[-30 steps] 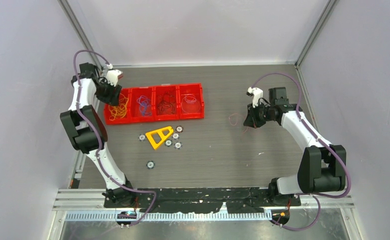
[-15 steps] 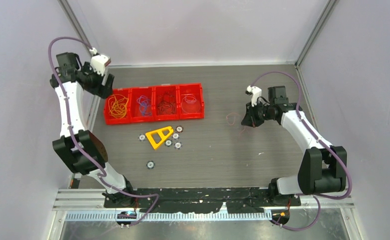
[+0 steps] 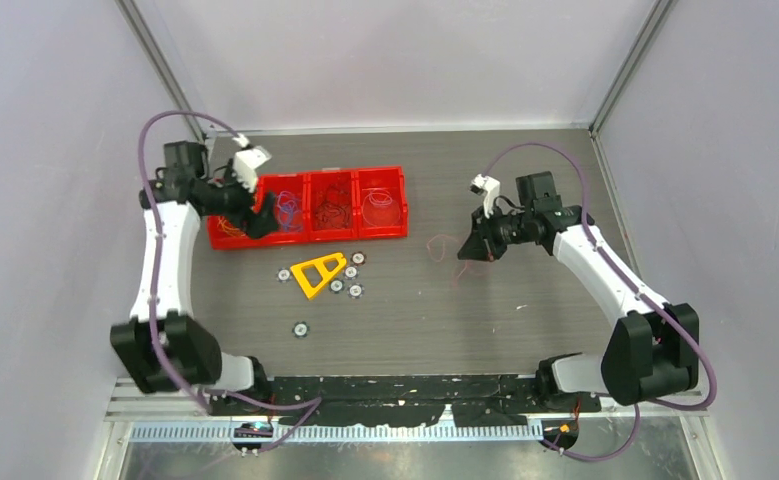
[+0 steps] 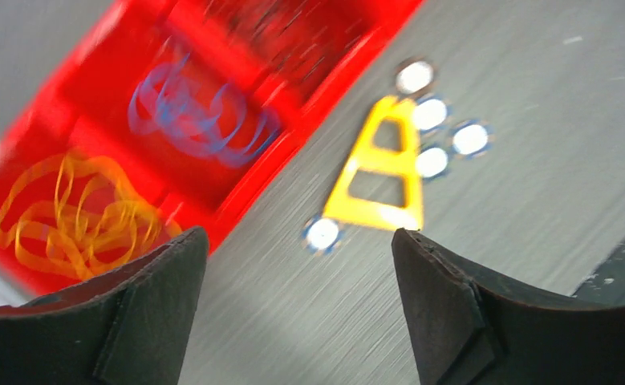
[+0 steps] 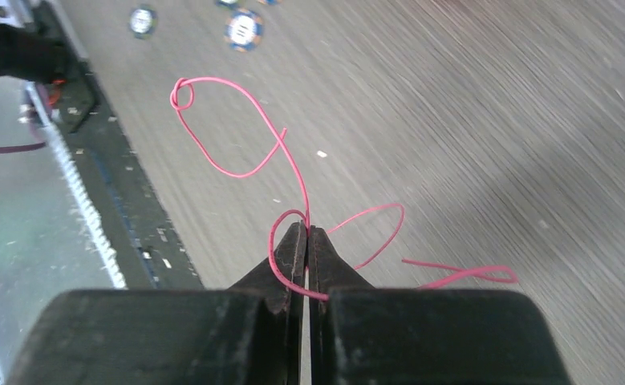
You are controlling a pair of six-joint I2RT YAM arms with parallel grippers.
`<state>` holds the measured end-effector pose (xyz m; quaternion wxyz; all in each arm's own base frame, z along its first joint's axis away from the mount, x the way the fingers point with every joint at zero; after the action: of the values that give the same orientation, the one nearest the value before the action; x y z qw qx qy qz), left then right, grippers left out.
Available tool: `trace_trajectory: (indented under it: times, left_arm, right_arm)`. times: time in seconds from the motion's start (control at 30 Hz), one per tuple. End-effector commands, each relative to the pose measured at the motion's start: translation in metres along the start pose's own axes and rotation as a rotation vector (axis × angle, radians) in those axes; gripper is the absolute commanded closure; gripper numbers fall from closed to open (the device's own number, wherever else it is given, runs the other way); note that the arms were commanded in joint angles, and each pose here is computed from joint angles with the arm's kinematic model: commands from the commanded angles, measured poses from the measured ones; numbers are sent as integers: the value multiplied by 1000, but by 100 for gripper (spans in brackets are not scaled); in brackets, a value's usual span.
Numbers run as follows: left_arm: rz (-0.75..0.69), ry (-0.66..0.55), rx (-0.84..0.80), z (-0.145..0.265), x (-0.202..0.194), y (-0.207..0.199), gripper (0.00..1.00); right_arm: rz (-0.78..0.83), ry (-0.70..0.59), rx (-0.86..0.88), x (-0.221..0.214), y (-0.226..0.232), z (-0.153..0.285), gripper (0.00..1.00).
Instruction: Untangle the cables
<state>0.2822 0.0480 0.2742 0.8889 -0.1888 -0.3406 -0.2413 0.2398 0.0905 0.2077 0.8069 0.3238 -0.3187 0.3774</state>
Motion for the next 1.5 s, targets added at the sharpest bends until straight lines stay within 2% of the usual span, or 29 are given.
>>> trace_trajectory:
  times: [0.0, 0.07, 0.13, 0.27, 0.4, 0.5, 0.57, 0.67, 0.73, 0.83, 0.87, 0.97, 1.0, 1.03, 1.07, 1.13, 1.2, 1.3, 1.47]
  left_arm:
    - [-200, -237, -228, 16, 36, -95, 11]
    - [-226, -296, -310, 13, 46, -132, 8]
    - [-194, -331, -407, 13, 50, -165, 5]
    - [-117, -328, -544, -2, 51, -215, 1]
    - [-39, -280, -654, -17, 51, -249, 6]
    - [-4, -225, -678, -32, 51, -262, 16]
    - [27, -198, -693, -40, 54, -267, 24]
    - [61, -191, -732, -45, 61, -272, 43]
    - [56, -187, -774, -46, 64, -275, 59]
    - [56, -168, -798, -46, 64, -276, 93]
    - [51, -170, -795, -45, 64, -276, 100]
    - [43, -215, -779, -39, 74, -270, 100]
    - [40, -239, -769, -37, 79, -268, 100]
    - [40, -263, -754, -34, 85, -264, 100]
    - [39, -286, -738, -32, 91, -260, 100]
    - [35, -327, -709, -28, 105, -253, 100]
    - [35, -354, -675, -27, 115, -246, 100]
    - [42, -394, -616, -28, 131, -232, 100]
    - [37, -452, -535, -40, 156, -211, 100]
  right_arm:
    - [115, -145, 125, 49, 42, 14, 95]
    - [156, -159, 143, 59, 56, 12, 94]
    - [195, -168, 152, 66, 68, 10, 95]
    - [251, -171, 163, 75, 86, 6, 95]
    - [274, -172, 183, 79, 95, 4, 95]
    - [292, -178, 205, 80, 100, 4, 95]
    - [303, -182, 222, 80, 104, 5, 95]
    - [311, -180, 228, 78, 106, 6, 95]
    - [313, -172, 223, 75, 105, 6, 95]
    - [313, -172, 216, 73, 105, 5, 93]
    - [312, -171, 213, 73, 104, 5, 92]
    - [296, -170, 183, 72, 98, 7, 77]
    - [289, -173, 181, 72, 96, 8, 65]
    - [279, -180, 166, 73, 91, 10, 58]
    - [267, -186, 163, 73, 89, 13, 43]
    - [238, -207, 143, 75, 81, 20, 28]
    - [212, -226, 109, 76, 71, 29, 18]
    - [173, -239, 26, 73, 53, 42, 9]
    - [125, -213, -62, 59, 35, 54, 6]
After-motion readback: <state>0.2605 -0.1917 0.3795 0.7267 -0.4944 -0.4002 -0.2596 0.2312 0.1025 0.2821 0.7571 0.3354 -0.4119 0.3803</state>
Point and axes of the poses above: each gripper's point midway between its finger pads, its own z axis back along the fingers, its own y axis along the line the jaws close on, x = y × z, the point moved 10 cm from there along z, back along the fingers, and after that the axes turned 10 degrees about z, right-handed, at the moved point
